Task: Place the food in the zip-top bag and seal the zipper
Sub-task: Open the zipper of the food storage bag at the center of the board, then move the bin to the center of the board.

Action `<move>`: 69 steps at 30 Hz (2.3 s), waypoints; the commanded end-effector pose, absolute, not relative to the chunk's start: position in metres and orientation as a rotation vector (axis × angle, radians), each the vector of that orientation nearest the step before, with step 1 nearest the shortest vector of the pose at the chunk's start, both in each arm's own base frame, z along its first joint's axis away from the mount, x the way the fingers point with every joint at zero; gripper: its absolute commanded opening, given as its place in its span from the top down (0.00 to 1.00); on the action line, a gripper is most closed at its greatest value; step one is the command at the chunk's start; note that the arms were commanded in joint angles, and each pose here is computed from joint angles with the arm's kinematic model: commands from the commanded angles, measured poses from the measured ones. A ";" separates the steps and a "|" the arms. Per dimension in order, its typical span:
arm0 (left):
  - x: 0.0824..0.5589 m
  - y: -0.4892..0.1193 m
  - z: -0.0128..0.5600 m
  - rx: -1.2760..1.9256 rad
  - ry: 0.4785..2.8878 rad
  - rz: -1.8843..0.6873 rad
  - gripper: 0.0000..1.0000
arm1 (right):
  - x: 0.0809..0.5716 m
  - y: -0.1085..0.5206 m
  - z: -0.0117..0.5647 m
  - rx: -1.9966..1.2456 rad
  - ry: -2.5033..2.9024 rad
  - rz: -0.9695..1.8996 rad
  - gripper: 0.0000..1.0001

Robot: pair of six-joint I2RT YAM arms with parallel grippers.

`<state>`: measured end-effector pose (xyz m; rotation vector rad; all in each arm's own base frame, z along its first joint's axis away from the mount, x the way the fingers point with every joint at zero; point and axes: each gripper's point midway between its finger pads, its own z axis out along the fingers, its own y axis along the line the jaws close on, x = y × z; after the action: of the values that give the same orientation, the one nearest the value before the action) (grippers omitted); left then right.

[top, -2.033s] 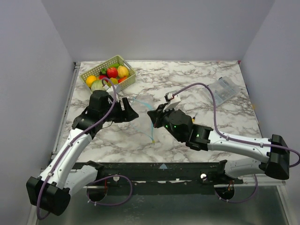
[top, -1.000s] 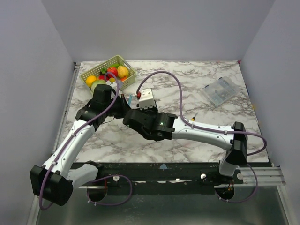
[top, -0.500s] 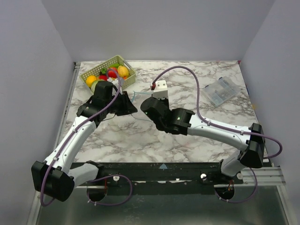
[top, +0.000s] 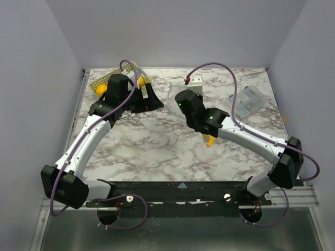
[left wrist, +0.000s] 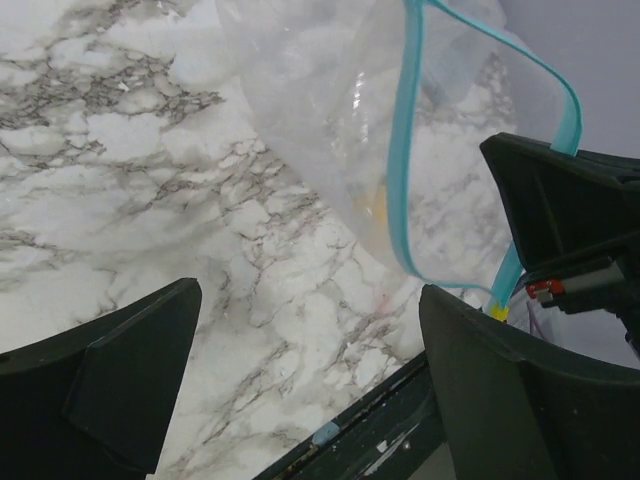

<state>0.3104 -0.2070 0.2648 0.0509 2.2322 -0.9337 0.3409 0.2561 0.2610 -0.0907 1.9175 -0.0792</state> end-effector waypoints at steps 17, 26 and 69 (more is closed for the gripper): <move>0.535 -0.105 0.210 -0.204 2.218 -0.319 0.09 | 0.414 0.211 0.262 -0.129 1.929 -0.197 0.99; 0.572 -0.068 0.187 -0.200 2.268 -0.068 0.07 | 0.412 0.206 0.240 -0.169 1.979 -0.212 0.99; 0.411 -0.042 0.101 -0.406 2.659 -0.131 0.13 | 0.385 0.209 0.246 -0.180 2.013 -0.052 1.00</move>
<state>0.4090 -0.0345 0.0743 -0.3730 2.7311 -0.0415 0.3924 0.2132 0.2444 -0.1759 1.9990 -0.0663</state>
